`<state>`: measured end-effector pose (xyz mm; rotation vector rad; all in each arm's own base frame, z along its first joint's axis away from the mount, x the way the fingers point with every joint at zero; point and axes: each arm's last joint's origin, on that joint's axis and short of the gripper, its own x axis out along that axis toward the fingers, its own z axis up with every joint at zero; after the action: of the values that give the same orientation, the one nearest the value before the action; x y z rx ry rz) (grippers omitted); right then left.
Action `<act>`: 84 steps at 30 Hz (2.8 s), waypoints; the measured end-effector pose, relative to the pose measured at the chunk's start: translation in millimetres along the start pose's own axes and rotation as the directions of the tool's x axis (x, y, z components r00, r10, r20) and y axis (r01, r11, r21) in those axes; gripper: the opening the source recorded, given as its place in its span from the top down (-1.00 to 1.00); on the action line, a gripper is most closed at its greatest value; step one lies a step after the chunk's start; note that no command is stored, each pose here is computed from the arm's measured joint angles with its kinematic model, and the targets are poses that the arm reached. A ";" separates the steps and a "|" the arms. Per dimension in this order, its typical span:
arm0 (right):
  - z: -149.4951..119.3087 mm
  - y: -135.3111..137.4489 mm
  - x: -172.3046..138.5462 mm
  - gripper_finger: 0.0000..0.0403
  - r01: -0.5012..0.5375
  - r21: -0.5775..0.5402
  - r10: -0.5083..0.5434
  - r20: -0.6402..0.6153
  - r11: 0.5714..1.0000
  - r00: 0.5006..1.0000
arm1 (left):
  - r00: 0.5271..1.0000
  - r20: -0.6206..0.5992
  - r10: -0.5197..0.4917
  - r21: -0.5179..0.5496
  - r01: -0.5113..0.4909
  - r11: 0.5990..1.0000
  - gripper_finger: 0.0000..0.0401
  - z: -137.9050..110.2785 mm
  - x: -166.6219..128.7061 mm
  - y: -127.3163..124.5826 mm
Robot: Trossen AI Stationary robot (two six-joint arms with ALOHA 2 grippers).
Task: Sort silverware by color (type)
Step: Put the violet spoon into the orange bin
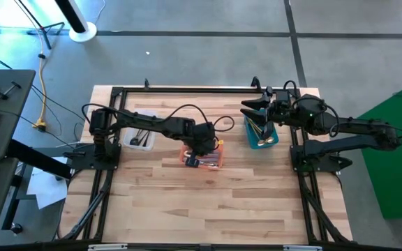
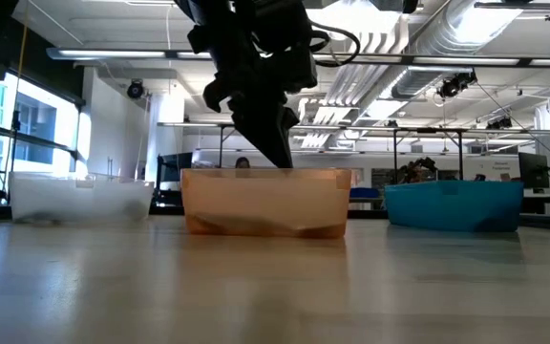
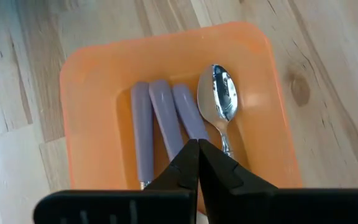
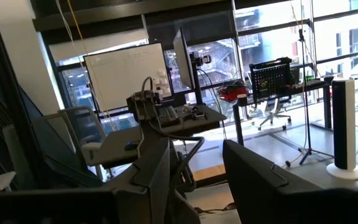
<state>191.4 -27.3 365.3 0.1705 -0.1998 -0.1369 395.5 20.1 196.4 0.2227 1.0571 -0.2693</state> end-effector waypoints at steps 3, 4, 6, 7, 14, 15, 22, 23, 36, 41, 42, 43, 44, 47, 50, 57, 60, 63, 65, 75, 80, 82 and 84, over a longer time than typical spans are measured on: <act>0.1 0.0 0.0 0.34 0.000 0.000 0.000 0.000 1.000 1.000 | 1.000 -0.002 -0.001 0.000 0.001 1.000 1.00 -0.2 0.1 -0.1; 0.0 0.0 0.0 0.34 0.000 0.000 0.000 0.000 1.000 1.000 | 1.000 -0.002 -0.001 0.000 0.001 1.000 1.00 -0.2 0.1 -0.1; 0.1 0.0 0.0 0.34 0.000 0.000 0.000 0.000 1.000 1.000 | 1.000 -0.002 -0.001 0.000 0.001 1.000 1.00 -0.2 0.1 -0.1; 0.1 0.0 0.0 0.34 0.000 0.000 0.000 0.000 1.000 1.000 | 1.000 -0.002 -0.001 0.001 0.001 1.000 1.00 -0.1 0.1 -0.5; 0.0 0.0 0.0 0.34 0.000 -0.003 0.000 0.000 1.000 1.000 | 1.000 -0.012 0.006 -0.057 -0.006 0.998 1.00 -2.1 3.1 1.3; 0.1 0.0 0.0 0.34 0.000 -0.004 0.000 0.000 1.000 1.000 | 1.000 -0.029 0.000 -0.068 -0.002 0.998 1.00 -4.5 6.0 1.5; -0.9 -0.2 0.0 0.34 0.002 -0.007 -0.002 -0.010 1.000 1.000 | 0.997 -0.082 -0.016 -0.157 0.003 0.988 1.00 -12.0 22.9 3.7; -1.4 -0.3 0.0 0.34 0.002 -0.006 -0.003 -0.015 1.000 1.000 | 0.996 -0.091 -0.019 -0.163 0.004 0.987 1.00 -13.3 26.4 3.8; -4.1 -0.7 0.3 0.34 0.007 -0.001 -0.007 -0.040 1.000 0.999 | 0.988 -0.144 -0.052 -0.207 0.021 0.978 1.00 -22.0 48.9 3.6; -4.1 -0.7 0.3 0.34 0.007 -0.001 -0.007 -0.041 1.000 0.999 | 0.988 -0.146 -0.043 -0.205 0.012 0.979 1.00 -21.9 48.9 3.9; -4.2 -0.7 0.3 0.34 0.007 -0.001 -0.007 -0.041 1.000 0.999 | 0.988 -0.146 -0.043 -0.205 0.012 0.979 1.00 -21.8 48.9 3.9; -4.1 -0.7 0.3 0.34 0.007 -0.001 -0.007 -0.041 1.000 0.999 | 0.988 -0.145 -0.043 -0.205 0.013 0.979 1.00 -21.8 48.9 3.9; -4.2 -0.7 0.3 0.34 0.007 -0.001 -0.007 -0.042 1.000 0.999 | 0.989 -0.145 -0.043 -0.205 0.012 0.979 1.00 -21.8 48.9 3.9; -4.3 -0.7 0.3 0.34 0.007 -0.001 -0.007 -0.043 1.000 0.999 | 0.989 -0.142 -0.041 -0.203 0.012 0.979 1.00 -21.5 49.0 4.1; -4.9 -0.8 0.3 0.34 0.008 -0.001 -0.008 -0.049 1.000 0.999 | 0.989 -0.141 -0.041 -0.202 0.012 0.979 1.00 -21.4 49.0 4.1; -5.4 -0.9 0.3 0.34 0.009 -0.007 -0.010 -0.054 1.000 0.998 | 0.989 -0.141 -0.041 -0.181 0.014 0.983 1.00 -21.4 49.0 4.1; -5.4 -1.0 0.2 0.34 0.010 -0.008 -0.010 -0.054 1.000 0.998 | 0.989 -0.142 -0.040 -0.179 0.014 0.984 0.98 -21.4 49.0 4.1; -5.3 -1.0 0.2 0.34 0.010 -0.008 -0.010 -0.054 1.000 0.999 | 0.989 -0.148 -0.024 -0.175 -0.003 0.985 0.91 -21.5 49.0 4.5; -5.4 -1.0 0.2 0.34 0.010 -0.008 -0.010 -0.054 1.000 0.998 | 0.988 -0.151 -0.014 -0.173 -0.012 0.985 0.82 -21.6 49.0 4.6; -5.3 -1.0 0.2 0.34 0.010 -0.008 -0.010 -0.054 1.000 0.999 | 0.988 -0.154 -0.009 -0.172 -0.017 0.985 0.42 -21.6 49.0 4.7; -5.4 -1.0 0.2 0.34 0.010 -0.008 -0.010 -0.054 1.000 0.998 | 0.988 -0.154 -0.009 -0.173 -0.018 0.985 0.38 -21.7 49.0 4.9; -5.5 -1.0 0.2 0.34 0.010 -0.008 -0.010 -0.054 1.000 0.998 | 0.988 -0.154 -0.009 -0.176 -0.019 0.984 0.39 -21.7 49.0 4.9; -5.5 -1.0 0.3 0.34 0.010 -0.008 -0.010 -0.055 1.000 0.998 | 0.988 -0.155 -0.009 -0.181 -0.019 0.983 0.40 -21.8 49.0 4.9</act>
<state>192.7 -27.5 359.8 0.1670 -0.1438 -0.1428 401.8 25.9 143.3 0.0818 1.2280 -0.1506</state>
